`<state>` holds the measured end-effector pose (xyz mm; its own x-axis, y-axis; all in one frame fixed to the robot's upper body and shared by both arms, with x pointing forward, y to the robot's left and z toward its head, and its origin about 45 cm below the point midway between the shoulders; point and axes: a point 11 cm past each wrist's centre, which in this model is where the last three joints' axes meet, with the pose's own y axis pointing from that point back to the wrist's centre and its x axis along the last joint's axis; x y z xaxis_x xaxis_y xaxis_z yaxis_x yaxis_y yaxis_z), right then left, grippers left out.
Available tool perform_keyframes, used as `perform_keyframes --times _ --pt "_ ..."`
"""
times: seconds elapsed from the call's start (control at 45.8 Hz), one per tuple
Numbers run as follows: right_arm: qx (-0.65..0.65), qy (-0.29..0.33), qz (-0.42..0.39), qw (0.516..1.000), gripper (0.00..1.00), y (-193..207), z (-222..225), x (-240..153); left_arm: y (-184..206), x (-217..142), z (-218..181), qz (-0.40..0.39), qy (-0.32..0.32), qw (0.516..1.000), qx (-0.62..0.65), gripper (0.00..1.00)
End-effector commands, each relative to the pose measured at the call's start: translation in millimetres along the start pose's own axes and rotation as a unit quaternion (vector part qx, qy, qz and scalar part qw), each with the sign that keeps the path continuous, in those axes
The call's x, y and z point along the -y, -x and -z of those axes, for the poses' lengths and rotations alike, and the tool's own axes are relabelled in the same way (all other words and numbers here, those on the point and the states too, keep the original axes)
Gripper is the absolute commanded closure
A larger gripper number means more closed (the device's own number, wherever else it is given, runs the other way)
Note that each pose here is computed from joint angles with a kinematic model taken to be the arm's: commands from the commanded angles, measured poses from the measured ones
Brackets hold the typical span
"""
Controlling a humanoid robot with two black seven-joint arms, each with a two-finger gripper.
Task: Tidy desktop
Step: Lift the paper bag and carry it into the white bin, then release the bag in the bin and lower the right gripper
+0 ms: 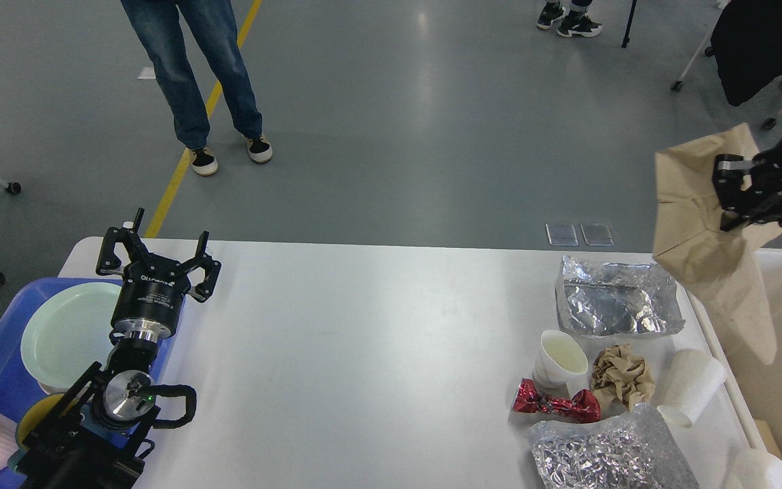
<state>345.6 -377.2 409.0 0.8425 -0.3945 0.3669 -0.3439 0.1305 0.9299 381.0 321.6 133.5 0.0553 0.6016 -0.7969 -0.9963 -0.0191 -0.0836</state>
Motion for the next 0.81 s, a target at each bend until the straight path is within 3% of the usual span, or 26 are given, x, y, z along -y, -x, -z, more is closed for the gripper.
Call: perform_keyframes --times 0.0,0.219,0.328,0.59,0.787 --pt "0.072 0.026 -0.021 0.997 1.0 -15.1 -69.8 37.1 0.1 0.0 0.1 0.0 0.0 1.0 0.0 0.04" --pt "0.143 0.066 -0.061 0.986 1.0 -32.1 -163.9 110.2 -0.1 0.0 0.0 -0.001 0.0 1.0 0.0 0.04" --pt "0.174 0.066 -0.086 0.979 1.0 -26.3 -189.8 149.2 0.0 0.0 -0.1 0.0 0.001 1.0 0.0 0.04" --pt "0.216 0.086 -0.18 0.956 1.0 21.3 -215.9 248.0 0.0 0.0 0.0 0.0 0.0 1.0 0.0 0.04" --pt "0.182 0.129 -0.243 0.944 1.0 67.6 -224.8 297.6 -0.1 0.0 0.0 -0.001 0.0 1.0 0.0 0.04"
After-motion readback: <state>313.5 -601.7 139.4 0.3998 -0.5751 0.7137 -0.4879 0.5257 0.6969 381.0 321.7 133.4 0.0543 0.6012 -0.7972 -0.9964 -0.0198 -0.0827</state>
